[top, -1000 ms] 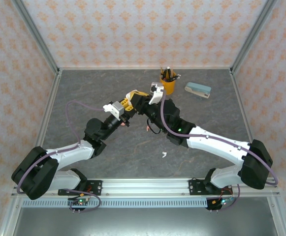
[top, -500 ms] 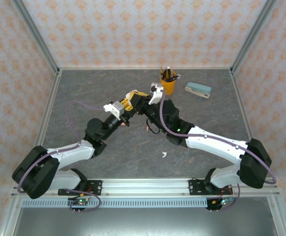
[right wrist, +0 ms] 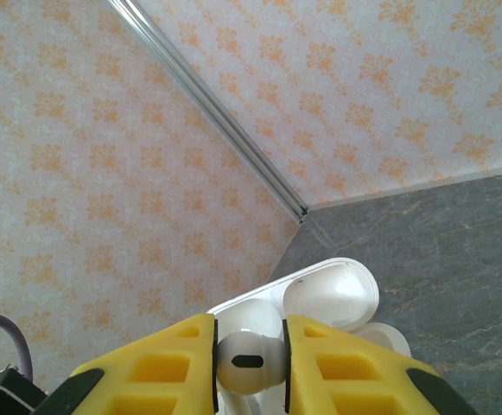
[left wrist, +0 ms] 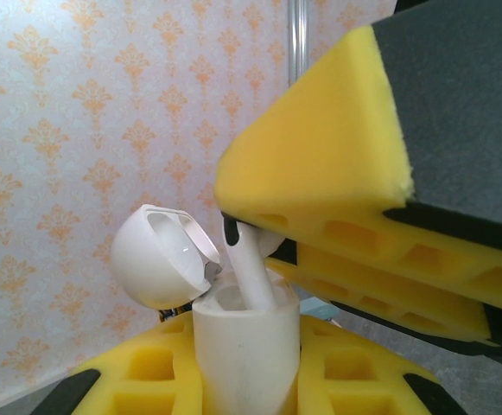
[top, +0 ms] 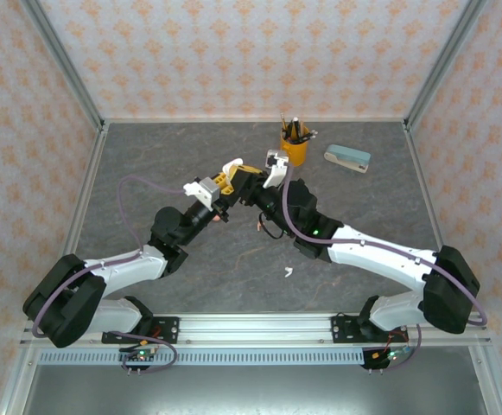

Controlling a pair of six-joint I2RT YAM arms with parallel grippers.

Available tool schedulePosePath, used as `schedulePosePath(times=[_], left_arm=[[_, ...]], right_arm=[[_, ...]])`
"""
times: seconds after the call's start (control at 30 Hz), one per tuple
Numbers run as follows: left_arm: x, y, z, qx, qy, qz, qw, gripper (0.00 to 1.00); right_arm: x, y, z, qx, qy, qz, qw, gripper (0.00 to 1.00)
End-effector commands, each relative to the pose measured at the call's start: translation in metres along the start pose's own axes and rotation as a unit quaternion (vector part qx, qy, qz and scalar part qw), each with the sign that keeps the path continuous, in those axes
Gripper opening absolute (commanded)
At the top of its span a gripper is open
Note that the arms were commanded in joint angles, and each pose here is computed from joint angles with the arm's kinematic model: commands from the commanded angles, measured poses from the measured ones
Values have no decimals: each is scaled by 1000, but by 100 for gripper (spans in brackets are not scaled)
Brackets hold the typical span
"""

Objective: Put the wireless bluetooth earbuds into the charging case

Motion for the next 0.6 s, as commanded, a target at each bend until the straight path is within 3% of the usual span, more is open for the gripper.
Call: schedulePosePath(times=[0.0, 0.57], left_arm=[[-8, 33, 2, 2, 8, -60, 998, 0], [-8, 36, 2, 3, 7, -64, 998, 0]], right_arm=[[5, -6, -1, -5, 5, 17, 1000, 22], [-6, -38, -15, 3, -1, 75, 997, 23]])
Point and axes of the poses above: each hand's point on the last joint's axis, 136 mm out from that joint toward the fingers, its own x axis back along the fingers, its own z axis along the line the jaws close on, y = z × x, the point moved 4 cm from there along x, back along the fingers, and after that the axes turned 4 degrees about -x, right-handed, at the moved point
